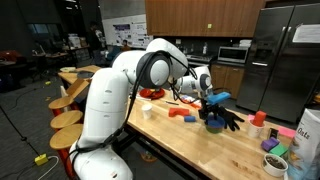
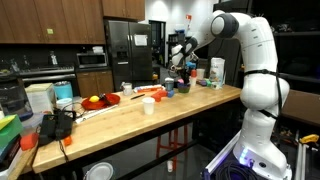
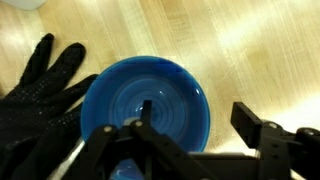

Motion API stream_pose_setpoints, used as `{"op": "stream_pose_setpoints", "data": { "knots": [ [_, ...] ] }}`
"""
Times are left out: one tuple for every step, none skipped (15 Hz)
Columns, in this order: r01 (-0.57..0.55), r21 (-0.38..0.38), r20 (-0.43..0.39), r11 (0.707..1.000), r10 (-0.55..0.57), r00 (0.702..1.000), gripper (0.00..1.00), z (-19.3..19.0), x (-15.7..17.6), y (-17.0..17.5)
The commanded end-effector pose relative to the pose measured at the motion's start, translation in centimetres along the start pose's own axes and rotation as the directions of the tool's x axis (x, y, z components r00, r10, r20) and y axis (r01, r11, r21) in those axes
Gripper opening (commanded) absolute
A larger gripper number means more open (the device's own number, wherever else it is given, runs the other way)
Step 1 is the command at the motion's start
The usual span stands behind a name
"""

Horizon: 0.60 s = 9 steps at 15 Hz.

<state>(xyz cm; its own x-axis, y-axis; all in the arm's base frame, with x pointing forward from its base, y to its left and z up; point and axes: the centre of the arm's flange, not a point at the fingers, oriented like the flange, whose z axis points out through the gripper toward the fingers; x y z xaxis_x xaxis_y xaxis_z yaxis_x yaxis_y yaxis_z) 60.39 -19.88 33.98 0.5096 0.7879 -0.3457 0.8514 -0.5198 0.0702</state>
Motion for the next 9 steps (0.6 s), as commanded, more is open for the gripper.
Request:
{"op": "stream_pose_setpoints", "data": {
  "knots": [
    [-0.007, -0.007, 0.002, 1.0, 0.007, 1.0, 1.0, -0.4, -0.2, -0.9],
    [-0.006, -0.006, -0.004, 1.0, 0.006, 1.0, 1.0, -0.3, 0.0, -0.9],
    [-0.001, 0.001, -0.002, 1.0, 0.001, 1.0, 1.0, 0.0, 0.2, -0.9],
    [0.002, 0.006, -0.006, 1.0, -0.002, 1.0, 1.0, 0.2, 0.5, -1.1],
    [0.006, 0.011, -0.008, 1.0, -0.006, 1.0, 1.0, 0.4, 0.7, -1.1],
    [0.01, 0.015, -0.009, 1.0, -0.01, 1.0, 1.0, 0.7, 0.8, -1.2],
    [0.013, 0.02, -0.01, 1.0, -0.013, 1.0, 1.0, 0.8, 1.0, -1.2],
    [0.015, 0.023, -0.012, 1.0, -0.015, 1.0, 1.0, 0.8, 1.3, -1.3],
    [0.02, 0.026, -0.01, 0.999, -0.02, 1.0, 1.0, 1.1, 1.3, -1.3]
  ]
}}
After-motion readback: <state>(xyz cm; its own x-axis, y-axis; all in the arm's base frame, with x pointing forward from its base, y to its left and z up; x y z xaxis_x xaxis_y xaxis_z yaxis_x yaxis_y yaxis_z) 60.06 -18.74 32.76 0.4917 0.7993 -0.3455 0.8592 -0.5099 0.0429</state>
